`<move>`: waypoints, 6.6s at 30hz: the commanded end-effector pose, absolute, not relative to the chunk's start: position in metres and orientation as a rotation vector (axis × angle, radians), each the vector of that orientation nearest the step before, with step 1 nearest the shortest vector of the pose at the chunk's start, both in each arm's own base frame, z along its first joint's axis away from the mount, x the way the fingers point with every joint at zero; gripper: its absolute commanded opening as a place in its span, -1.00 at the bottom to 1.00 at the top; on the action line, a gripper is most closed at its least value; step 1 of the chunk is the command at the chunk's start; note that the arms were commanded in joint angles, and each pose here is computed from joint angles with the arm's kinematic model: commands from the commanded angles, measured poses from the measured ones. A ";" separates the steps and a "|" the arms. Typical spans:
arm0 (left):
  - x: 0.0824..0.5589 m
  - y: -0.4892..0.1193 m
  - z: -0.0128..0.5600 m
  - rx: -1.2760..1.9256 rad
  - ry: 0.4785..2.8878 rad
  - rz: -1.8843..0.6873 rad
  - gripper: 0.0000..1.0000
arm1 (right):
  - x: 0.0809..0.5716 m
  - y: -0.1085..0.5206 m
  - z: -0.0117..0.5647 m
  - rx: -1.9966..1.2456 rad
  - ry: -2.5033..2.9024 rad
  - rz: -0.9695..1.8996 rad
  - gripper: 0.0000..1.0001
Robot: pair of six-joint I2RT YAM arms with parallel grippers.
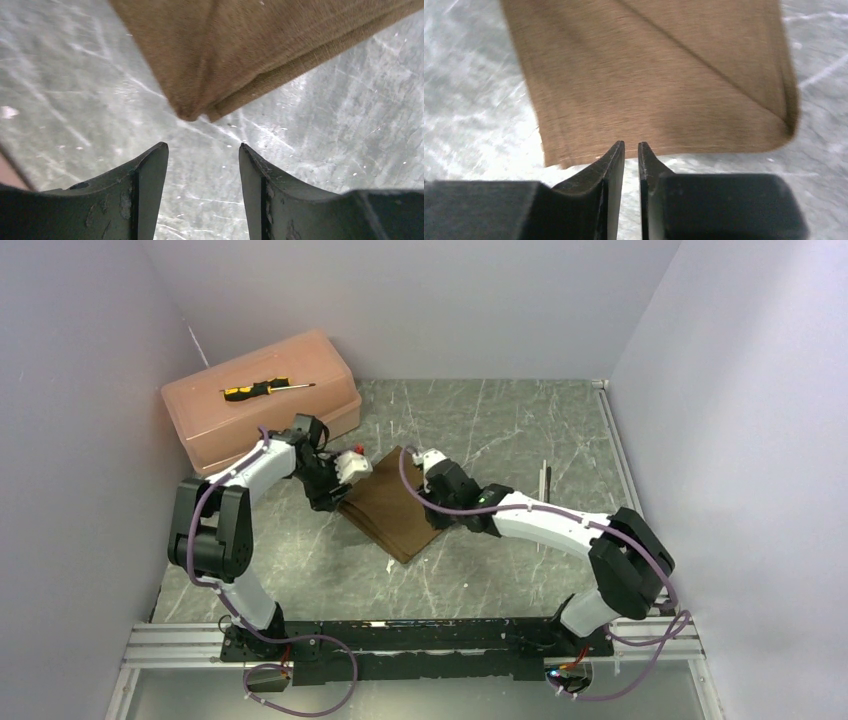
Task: Fold the napkin into a case and place the utensils inside
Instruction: Smooth out the upper triangle-folded napkin at the center of the board, then pick up the upper triangle-folded napkin from the center of the board, then turn over the upper triangle folded napkin at the center of the board.
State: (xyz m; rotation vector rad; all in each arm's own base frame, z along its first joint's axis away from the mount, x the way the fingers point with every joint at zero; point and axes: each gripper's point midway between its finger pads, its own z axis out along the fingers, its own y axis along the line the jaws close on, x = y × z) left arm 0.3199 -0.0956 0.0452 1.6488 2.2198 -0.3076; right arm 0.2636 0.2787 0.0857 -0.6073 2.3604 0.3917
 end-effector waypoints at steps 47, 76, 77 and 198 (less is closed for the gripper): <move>0.352 -0.130 0.042 1.324 2.187 -0.430 -0.06 | 0.188 0.343 0.058 -0.999 2.109 0.487 -0.44; 0.349 -0.125 0.021 1.283 2.294 -0.442 -0.10 | 0.210 0.356 0.031 -1.244 1.846 0.114 0.44; 0.349 -0.125 0.020 1.286 2.294 -0.441 -0.10 | 0.208 0.354 0.027 -1.254 1.856 0.107 0.43; 0.321 -0.160 0.111 1.975 1.452 -0.126 -0.95 | 0.260 0.296 0.141 -0.764 2.038 0.549 -1.00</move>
